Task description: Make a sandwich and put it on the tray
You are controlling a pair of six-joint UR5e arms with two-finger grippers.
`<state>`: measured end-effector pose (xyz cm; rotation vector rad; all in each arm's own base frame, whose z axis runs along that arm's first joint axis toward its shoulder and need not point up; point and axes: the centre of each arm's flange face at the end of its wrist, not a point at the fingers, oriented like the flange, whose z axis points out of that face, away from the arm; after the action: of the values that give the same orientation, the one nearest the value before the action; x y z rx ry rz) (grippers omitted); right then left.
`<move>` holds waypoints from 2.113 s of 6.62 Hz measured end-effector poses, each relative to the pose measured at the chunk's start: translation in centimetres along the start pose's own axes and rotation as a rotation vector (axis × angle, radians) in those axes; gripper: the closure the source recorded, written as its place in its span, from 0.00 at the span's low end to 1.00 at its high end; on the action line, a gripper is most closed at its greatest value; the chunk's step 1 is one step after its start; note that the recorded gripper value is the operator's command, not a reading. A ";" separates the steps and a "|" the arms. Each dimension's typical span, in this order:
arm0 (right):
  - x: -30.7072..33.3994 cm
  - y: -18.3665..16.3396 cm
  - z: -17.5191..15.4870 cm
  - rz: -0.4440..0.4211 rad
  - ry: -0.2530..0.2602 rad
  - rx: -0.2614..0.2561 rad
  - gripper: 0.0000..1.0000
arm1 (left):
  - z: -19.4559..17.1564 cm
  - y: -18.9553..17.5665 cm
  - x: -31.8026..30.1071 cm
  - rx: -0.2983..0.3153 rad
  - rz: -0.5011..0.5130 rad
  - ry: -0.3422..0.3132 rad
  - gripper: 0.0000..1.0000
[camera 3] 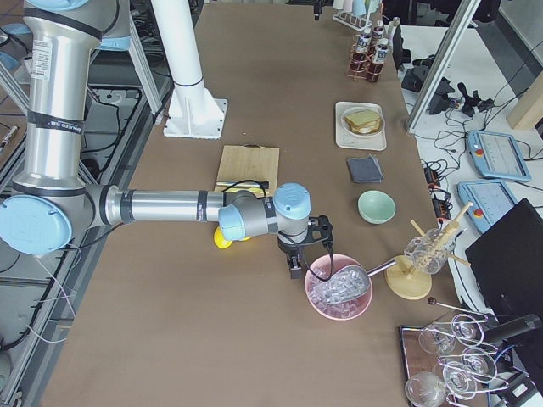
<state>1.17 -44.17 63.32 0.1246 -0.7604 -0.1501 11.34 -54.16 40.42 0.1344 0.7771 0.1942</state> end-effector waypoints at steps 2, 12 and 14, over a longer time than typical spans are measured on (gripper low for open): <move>2.8 1.2 -1.4 -0.018 0.008 -0.015 0.00 | -0.9 4.5 -8.2 -0.013 -0.010 0.008 0.03; 3.6 1.9 -2.0 -0.023 0.022 -0.026 0.00 | 1.7 15.5 -26.1 -0.124 -0.079 0.007 0.03; 2.4 0.6 -3.3 -0.008 0.025 -0.041 0.00 | 2.5 16.4 -26.8 -0.145 -0.108 -0.009 0.03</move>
<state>5.26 -43.83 62.69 0.0902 -0.7318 -0.1719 -7.64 -44.30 63.58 -0.0442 0.7561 0.1467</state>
